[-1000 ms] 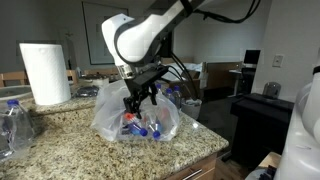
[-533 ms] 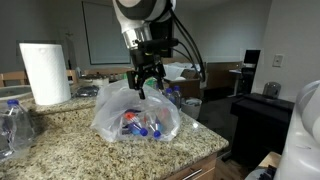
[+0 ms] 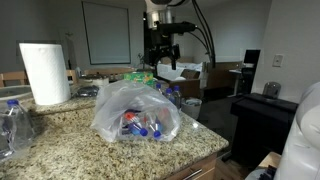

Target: Put the bottles in the plastic bag

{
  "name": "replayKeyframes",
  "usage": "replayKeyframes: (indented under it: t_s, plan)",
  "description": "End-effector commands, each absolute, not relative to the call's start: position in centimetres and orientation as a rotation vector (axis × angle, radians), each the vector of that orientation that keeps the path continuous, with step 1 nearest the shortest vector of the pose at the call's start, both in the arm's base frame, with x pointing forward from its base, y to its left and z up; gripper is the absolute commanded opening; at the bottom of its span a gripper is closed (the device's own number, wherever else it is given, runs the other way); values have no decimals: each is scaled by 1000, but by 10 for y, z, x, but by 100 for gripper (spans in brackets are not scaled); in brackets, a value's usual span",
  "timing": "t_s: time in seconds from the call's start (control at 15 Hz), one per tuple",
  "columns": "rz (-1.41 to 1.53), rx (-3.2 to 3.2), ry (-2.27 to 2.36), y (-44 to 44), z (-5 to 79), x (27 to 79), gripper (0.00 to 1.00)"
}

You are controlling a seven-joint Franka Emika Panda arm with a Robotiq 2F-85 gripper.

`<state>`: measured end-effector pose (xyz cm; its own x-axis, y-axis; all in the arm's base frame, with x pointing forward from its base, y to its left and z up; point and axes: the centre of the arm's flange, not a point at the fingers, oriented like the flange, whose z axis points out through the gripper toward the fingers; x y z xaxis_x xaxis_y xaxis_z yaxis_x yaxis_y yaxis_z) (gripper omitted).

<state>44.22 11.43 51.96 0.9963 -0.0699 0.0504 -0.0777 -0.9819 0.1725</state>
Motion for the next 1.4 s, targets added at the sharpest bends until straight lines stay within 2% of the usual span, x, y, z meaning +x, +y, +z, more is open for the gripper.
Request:
replayKeyframes:
  t_s: [0.0, 0.33, 0.73, 1.33]
  plan:
    - [152, 2906, -179, 62, 508, 474, 100]
    - [211, 2869, -208, 11, 460, 517, 100]
    - [209, 2918, -215, -8, 411, 548, 100]
    - [168, 3062, -256, -13, 399, 583, 100]
